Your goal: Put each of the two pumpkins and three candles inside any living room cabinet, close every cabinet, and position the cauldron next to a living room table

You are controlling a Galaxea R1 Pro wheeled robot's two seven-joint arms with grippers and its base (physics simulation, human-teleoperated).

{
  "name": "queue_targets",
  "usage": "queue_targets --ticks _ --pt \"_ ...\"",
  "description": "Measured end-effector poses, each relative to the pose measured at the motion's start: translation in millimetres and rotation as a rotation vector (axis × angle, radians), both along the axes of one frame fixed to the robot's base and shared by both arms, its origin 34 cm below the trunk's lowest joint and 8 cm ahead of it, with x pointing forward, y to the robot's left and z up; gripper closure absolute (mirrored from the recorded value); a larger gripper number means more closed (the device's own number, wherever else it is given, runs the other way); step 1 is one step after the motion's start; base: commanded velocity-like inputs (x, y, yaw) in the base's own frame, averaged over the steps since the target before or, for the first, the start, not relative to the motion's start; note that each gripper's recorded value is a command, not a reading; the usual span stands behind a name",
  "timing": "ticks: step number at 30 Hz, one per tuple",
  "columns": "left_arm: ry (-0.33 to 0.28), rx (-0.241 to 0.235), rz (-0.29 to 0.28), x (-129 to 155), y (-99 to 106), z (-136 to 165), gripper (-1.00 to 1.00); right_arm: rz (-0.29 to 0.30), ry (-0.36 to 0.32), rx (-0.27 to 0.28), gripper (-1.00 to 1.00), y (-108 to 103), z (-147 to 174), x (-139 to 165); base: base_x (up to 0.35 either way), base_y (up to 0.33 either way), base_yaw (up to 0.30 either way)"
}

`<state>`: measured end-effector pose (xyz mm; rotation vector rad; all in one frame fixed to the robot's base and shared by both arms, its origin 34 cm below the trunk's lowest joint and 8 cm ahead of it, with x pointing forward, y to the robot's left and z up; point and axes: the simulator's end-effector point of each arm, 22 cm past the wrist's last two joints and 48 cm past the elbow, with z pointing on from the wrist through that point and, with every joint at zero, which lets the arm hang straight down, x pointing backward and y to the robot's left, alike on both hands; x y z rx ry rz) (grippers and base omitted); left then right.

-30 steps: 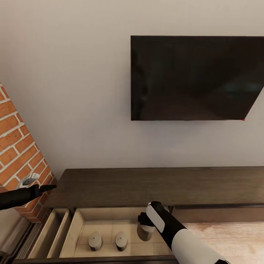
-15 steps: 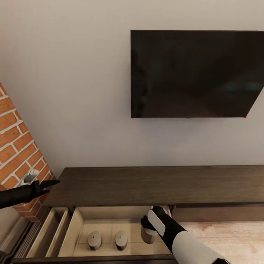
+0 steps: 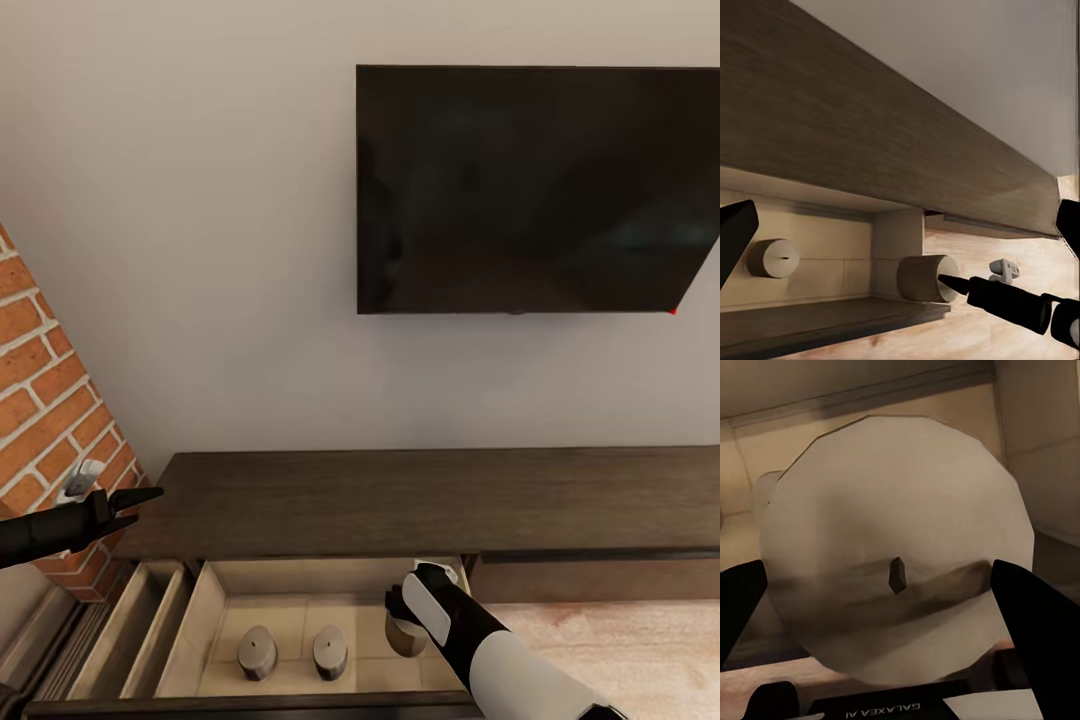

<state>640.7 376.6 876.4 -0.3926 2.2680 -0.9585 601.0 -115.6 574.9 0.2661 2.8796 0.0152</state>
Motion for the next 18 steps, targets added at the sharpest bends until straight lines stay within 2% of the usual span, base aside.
queue_targets --ticks 6,18 --pt "-0.007 -0.039 -0.002 0.0 -4.5 -4.7 -1.00 0.001 -0.001 -0.001 1.00 0.0 -10.2 -0.4 0.000 0.000 0.000" --pt "-0.008 -0.045 -0.001 -1.3 -4.5 -25.3 -1.00 0.004 -0.011 0.009 1.00 3.1 -29.0 1.4 0.000 0.000 0.000"
